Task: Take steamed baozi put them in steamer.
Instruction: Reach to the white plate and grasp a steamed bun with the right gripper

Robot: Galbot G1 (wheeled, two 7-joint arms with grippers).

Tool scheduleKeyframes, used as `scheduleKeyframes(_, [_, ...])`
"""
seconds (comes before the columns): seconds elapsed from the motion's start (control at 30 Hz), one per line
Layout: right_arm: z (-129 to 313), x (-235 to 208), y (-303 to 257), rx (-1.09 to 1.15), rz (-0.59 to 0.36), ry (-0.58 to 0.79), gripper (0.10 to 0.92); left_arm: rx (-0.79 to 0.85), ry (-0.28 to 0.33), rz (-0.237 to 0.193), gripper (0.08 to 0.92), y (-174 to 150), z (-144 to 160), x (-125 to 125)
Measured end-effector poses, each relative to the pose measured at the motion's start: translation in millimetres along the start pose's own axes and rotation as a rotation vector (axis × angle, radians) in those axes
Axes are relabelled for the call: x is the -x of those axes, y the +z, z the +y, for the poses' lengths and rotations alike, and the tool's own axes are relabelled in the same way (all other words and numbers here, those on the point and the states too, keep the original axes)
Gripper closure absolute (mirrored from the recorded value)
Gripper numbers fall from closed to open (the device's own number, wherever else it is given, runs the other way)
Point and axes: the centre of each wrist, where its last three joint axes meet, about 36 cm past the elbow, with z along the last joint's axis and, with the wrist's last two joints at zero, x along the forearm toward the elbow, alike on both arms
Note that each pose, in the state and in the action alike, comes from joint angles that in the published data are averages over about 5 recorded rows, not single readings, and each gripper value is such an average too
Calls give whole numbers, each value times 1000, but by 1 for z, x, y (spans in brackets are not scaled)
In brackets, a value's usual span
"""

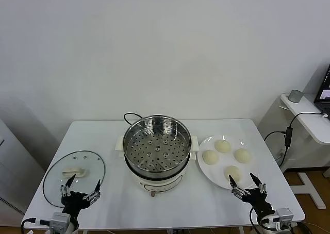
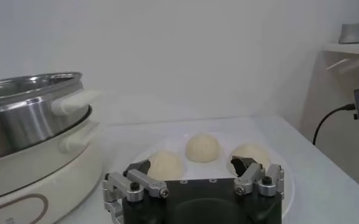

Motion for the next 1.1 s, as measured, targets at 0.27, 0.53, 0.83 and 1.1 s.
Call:
scheduleKeyframes(0.27, [-1, 3, -4, -4, -4, -2, 200, 1, 3, -4, 177, -2, 0, -1])
scheduleKeyframes(0.53, [-6, 10, -19, -30, -21, 10, 200, -4, 12, -14, 177, -4, 1, -1])
scheduleKeyframes(0.83, [-43, 58, -89, -282, -1, -76, 200, -12, 1, -11, 177, -4, 2, -1])
scheduleKeyframes(1.1, [-82, 127, -191, -737, 67, -300, 200, -36, -12, -16, 177, -7, -2, -2])
